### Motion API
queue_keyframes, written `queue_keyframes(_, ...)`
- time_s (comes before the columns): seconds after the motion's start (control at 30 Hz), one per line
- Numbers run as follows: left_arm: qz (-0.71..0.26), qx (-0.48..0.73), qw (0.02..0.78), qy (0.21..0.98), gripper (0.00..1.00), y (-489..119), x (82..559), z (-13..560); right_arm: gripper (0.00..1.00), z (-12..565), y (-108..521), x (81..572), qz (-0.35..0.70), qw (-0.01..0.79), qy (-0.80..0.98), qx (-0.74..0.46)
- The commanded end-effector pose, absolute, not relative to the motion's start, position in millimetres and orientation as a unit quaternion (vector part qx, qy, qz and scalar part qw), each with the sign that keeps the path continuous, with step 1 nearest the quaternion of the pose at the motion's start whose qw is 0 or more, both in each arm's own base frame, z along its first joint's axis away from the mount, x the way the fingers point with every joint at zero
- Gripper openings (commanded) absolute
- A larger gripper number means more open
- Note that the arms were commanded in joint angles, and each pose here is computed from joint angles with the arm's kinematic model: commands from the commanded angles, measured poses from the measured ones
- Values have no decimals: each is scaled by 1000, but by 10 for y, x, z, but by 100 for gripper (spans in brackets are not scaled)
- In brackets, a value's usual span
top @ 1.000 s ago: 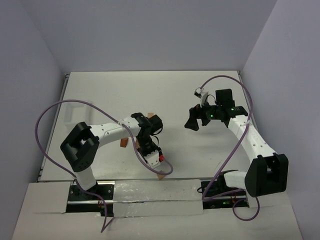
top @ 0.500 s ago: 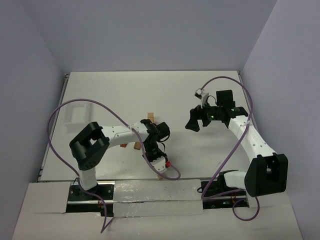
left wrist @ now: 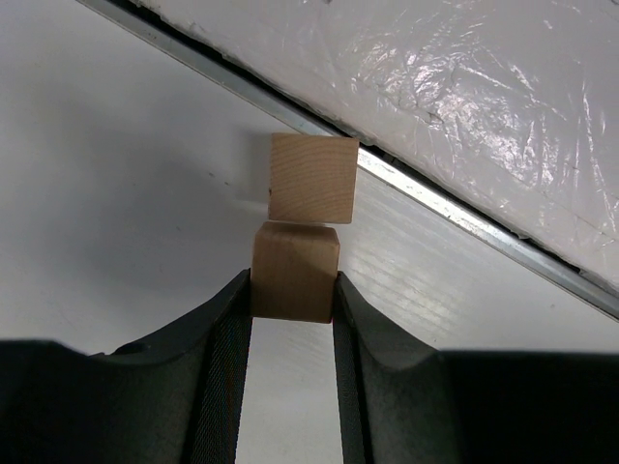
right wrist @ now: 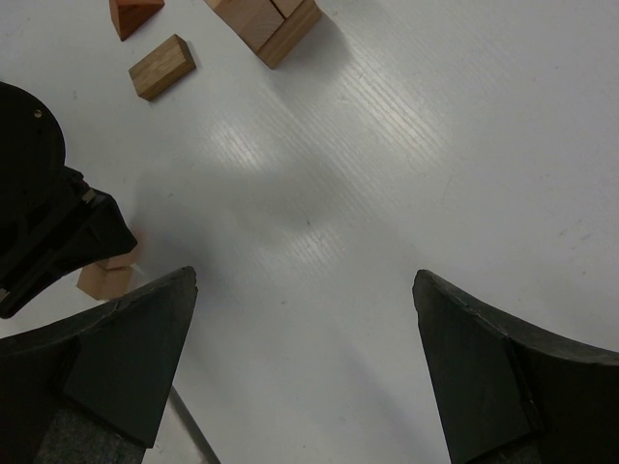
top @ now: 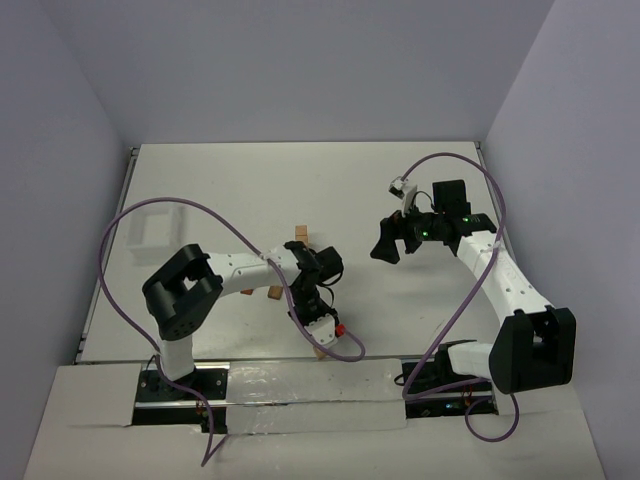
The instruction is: Build the wood block tower
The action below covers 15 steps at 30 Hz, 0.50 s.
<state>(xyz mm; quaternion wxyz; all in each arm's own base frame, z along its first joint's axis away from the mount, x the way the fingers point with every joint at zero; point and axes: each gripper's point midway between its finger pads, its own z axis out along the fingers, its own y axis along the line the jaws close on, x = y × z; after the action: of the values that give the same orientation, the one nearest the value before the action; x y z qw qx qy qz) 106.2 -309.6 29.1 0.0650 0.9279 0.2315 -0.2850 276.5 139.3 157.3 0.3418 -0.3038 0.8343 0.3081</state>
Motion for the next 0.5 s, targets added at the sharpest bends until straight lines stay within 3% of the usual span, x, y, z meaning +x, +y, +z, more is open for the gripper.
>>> queue_keyframes(0.0,-304,925,73,217,31,-3178,961,325,100,1720,1403,2806,310,361,822,-313)
queue_keyframes(0.47,-316,920,63,222,44,-3150,891,304,100,1700,1397,2811,311,358,823,-312)
